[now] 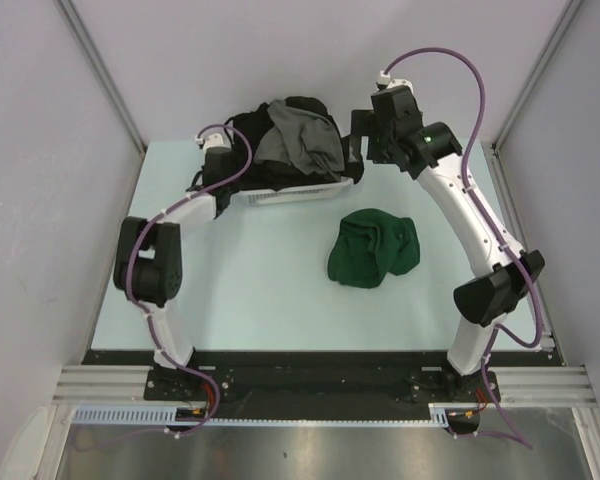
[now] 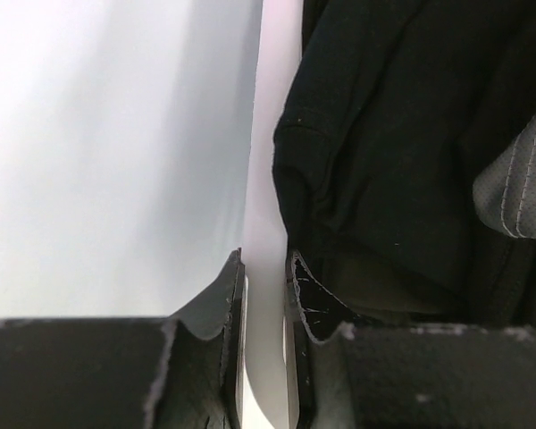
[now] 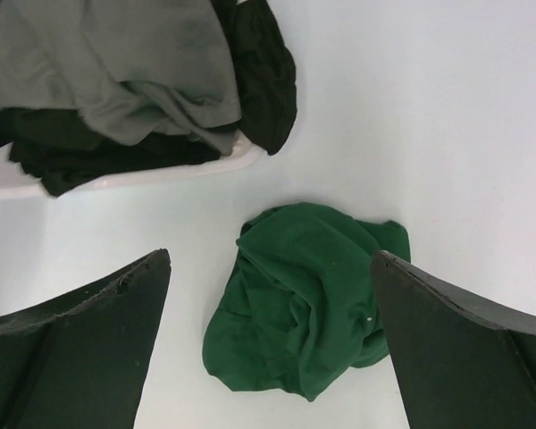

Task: Fold and stack the t-shirts
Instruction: Move the tshirt to the center of the board

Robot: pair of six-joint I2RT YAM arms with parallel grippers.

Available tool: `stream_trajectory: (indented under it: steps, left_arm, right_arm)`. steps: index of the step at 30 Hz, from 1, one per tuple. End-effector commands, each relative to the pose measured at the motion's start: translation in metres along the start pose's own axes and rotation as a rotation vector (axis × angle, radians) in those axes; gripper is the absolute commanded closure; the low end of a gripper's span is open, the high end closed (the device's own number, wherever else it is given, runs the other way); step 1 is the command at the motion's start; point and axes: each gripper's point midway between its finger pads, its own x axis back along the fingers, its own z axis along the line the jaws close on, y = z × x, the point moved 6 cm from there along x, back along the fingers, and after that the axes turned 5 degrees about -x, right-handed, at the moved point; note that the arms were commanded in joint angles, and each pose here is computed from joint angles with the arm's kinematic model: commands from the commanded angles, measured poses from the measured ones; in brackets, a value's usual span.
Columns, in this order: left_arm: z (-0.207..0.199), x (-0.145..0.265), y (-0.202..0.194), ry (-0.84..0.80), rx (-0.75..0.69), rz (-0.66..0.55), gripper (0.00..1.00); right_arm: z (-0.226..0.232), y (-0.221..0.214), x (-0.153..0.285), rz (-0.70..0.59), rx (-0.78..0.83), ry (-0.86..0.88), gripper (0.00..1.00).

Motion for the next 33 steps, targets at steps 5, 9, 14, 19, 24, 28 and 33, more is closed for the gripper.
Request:
stream_trajectory:
  steps: [5, 9, 14, 19, 24, 28, 33]
  left_arm:
    - [0.003, 0.139, 0.046, -0.038, -0.105, -0.108, 1.00]
    - [0.014, 0.176, 0.024, -0.025, -0.151, -0.009, 1.00]
    - [0.037, 0.219, 0.029, 0.004, -0.163, -0.128, 1.00]
    - [0.048, 0.235, 0.030, 0.038, -0.210, -0.108, 1.00]
    - [0.052, 0.238, 0.029, 0.073, -0.204, -0.078, 1.00]
    - [0.051, 0.236, 0.032, 0.079, -0.200, -0.096, 1.00]
    - [0.048, 0.226, 0.033, 0.088, -0.217, -0.097, 0.99]
  right_arm:
    - [0.003, -0.038, -0.064, 0.185, -0.083, -0.033, 0.00]
    - [0.026, -0.065, -0.084, 0.299, -0.116, 0.047, 0.01]
    - [0.057, -0.098, -0.087, 0.394, -0.071, 0.107, 0.02]
    - [0.078, -0.109, -0.072, 0.408, -0.040, 0.136, 0.02]
    - [0.071, -0.102, -0.061, 0.375, -0.022, 0.110, 0.02]
    - [0.056, -0.104, -0.060, 0.383, -0.007, 0.073, 0.02]
    - [0.045, -0.108, -0.062, 0.401, -0.016, 0.048, 0.02]
